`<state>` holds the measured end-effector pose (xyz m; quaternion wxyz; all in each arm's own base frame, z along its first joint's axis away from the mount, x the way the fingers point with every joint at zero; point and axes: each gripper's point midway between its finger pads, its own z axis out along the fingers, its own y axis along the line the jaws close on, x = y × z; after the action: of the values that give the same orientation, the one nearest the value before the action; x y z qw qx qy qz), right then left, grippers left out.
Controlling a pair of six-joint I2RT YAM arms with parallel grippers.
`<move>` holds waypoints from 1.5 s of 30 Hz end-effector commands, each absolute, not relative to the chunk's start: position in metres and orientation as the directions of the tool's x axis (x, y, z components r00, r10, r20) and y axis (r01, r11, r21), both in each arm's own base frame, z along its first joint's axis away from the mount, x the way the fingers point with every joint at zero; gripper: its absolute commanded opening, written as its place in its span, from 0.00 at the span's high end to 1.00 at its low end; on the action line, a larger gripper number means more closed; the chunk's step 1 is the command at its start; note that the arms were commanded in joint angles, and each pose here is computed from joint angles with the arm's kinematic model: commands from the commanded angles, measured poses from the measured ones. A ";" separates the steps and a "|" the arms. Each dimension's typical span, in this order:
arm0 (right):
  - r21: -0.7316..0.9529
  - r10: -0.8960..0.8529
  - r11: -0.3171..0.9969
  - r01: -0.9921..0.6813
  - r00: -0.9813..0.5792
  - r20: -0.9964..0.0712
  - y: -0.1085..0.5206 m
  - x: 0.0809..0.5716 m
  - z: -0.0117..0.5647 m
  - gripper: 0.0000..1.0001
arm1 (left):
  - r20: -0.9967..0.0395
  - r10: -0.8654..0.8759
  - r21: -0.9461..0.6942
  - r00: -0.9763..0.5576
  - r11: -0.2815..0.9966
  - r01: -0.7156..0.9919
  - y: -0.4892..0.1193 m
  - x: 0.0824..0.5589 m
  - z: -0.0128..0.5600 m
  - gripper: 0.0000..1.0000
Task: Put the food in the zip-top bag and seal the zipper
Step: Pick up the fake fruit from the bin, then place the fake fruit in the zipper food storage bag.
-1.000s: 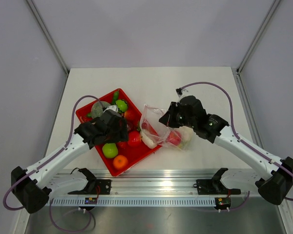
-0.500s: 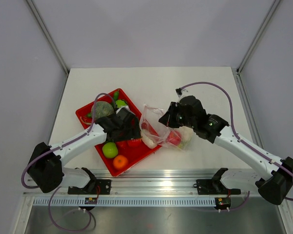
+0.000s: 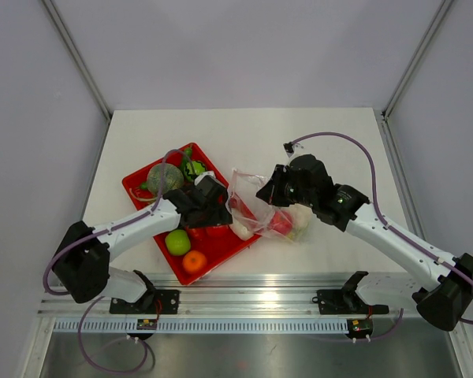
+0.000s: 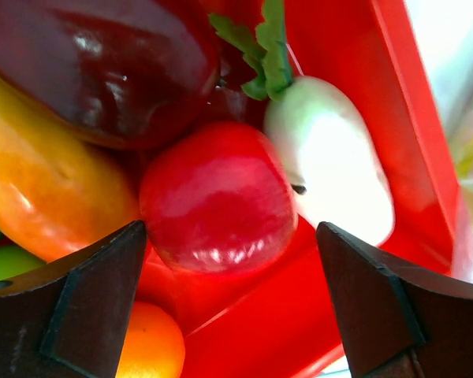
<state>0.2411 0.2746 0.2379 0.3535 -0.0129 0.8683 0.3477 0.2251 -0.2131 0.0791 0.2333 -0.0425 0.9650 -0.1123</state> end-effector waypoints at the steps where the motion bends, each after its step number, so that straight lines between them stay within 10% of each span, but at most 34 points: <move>1: 0.616 0.241 0.721 -0.317 -0.720 -0.651 0.282 0.241 0.262 1.00 | -0.498 -0.127 -0.214 -0.858 0.977 -0.020 -0.218 0.240 0.077 0.11; 10: 0.618 0.244 0.723 -0.309 -0.722 -0.647 0.281 0.240 0.260 1.00 | -0.493 -0.119 -0.172 -0.862 0.984 -0.037 -0.217 0.239 0.066 0.12; 19: 0.611 0.240 0.729 -0.308 -0.722 -0.649 0.279 0.239 0.260 1.00 | -0.517 -0.132 -0.198 -0.846 0.980 -0.031 -0.208 0.230 0.098 0.46; 32: 0.611 0.231 0.725 -0.317 -0.724 -0.650 0.279 0.236 0.261 1.00 | -0.628 -0.118 -0.306 -0.769 0.946 0.105 -0.185 0.205 0.234 0.54; 45: 0.618 0.252 0.722 -0.313 -0.712 -0.656 0.274 0.232 0.268 1.00 | -0.613 -0.112 -0.589 -0.782 0.724 0.359 -0.284 0.217 0.308 0.54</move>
<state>0.2360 0.2716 0.2434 0.3577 -0.0142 0.8659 0.3494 0.2173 -0.2497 0.2926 0.3387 0.0335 0.8925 -0.2959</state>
